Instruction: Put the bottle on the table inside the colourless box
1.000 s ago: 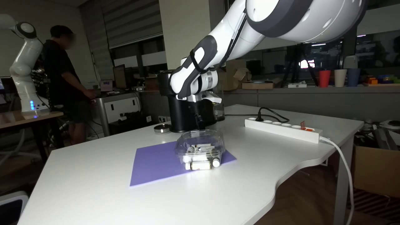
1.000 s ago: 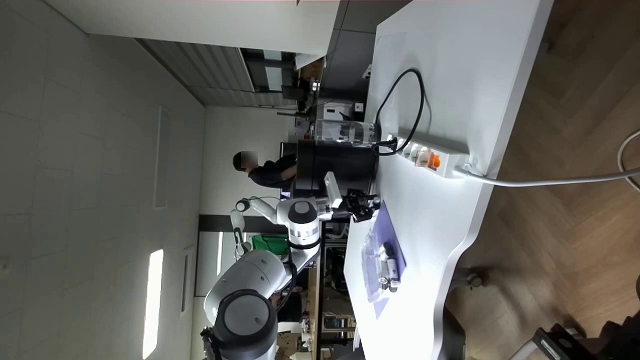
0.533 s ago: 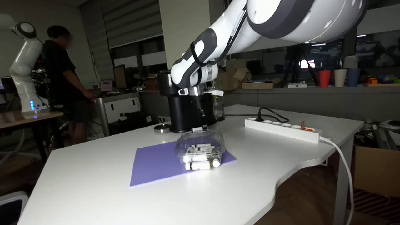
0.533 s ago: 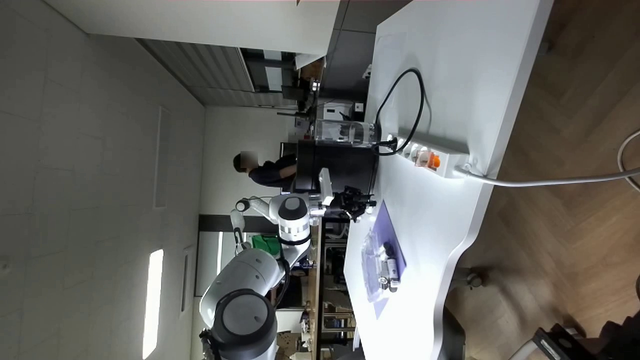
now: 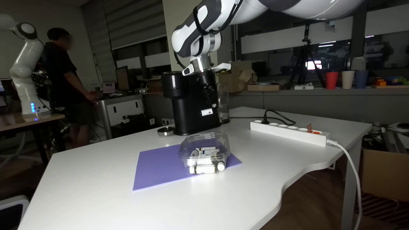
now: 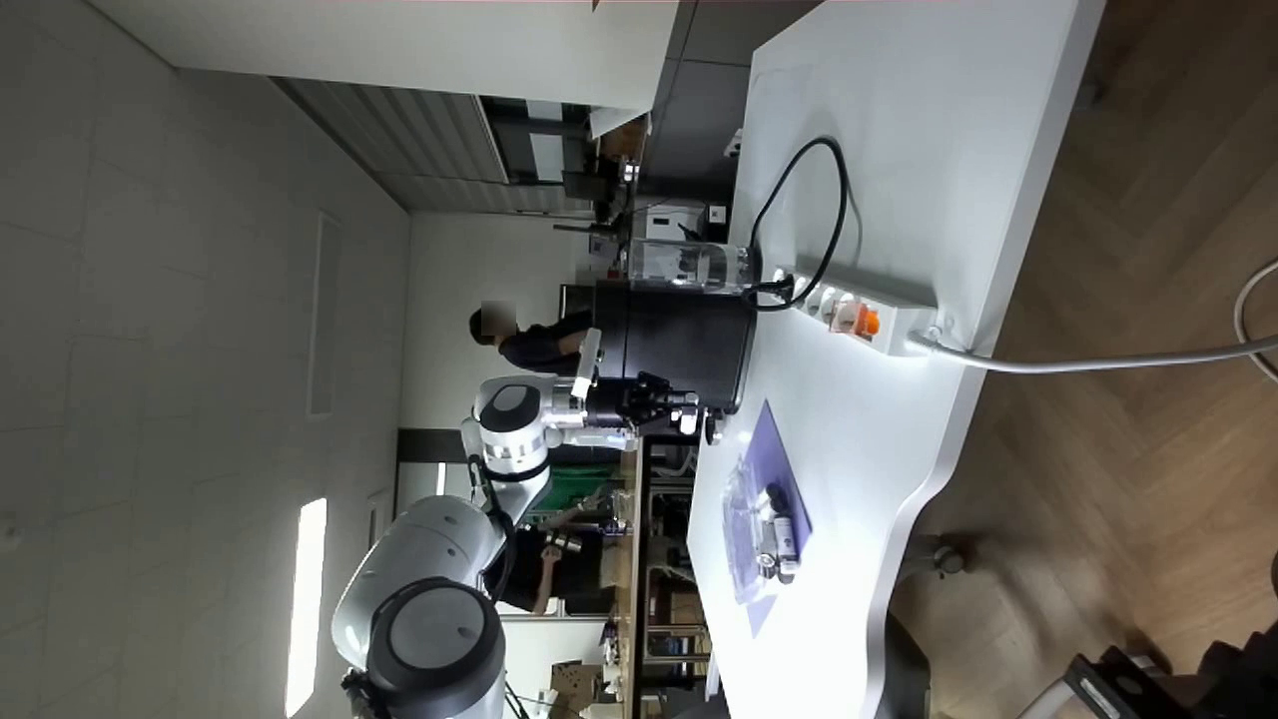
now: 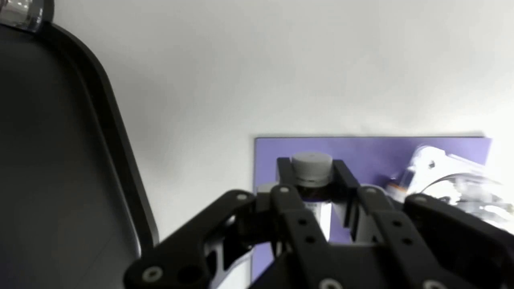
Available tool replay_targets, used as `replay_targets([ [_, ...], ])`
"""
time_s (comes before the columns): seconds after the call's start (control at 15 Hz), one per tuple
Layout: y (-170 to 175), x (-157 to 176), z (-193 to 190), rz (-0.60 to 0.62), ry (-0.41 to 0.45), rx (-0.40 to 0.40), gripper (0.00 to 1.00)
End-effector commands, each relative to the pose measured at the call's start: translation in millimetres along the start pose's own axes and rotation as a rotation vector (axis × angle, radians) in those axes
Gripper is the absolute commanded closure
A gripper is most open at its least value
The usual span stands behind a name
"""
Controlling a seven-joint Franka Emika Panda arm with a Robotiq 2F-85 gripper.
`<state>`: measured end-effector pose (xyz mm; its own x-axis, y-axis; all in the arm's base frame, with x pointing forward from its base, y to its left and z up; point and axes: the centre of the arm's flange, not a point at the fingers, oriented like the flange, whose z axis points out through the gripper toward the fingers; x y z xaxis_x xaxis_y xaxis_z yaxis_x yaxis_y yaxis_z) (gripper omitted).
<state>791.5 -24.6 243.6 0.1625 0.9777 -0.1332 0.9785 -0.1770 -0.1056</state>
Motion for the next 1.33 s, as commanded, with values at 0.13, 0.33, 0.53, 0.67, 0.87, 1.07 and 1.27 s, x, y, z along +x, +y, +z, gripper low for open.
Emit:
replay_targets([
  [0.13, -17.1, -33.5, -40.1, -0.092, 0.005, 0.132, 0.93],
  [0.33, -21.9, -49.1, -29.5, -0.107, 0.010, 0.201, 0.93],
  [0.53, -27.3, -58.9, -15.1, -0.122, 0.009, 0.255, 0.93],
  [0.67, -32.1, -63.5, -4.0, -0.119, 0.001, 0.258, 0.93],
  [0.87, -38.7, -61.8, 13.8, -0.120, -0.021, 0.244, 0.93],
  [1.07, -38.5, -55.2, 34.6, -0.117, -0.064, 0.174, 0.93],
  [1.27, -32.2, -48.2, 51.9, -0.128, -0.079, 0.132, 0.93],
])
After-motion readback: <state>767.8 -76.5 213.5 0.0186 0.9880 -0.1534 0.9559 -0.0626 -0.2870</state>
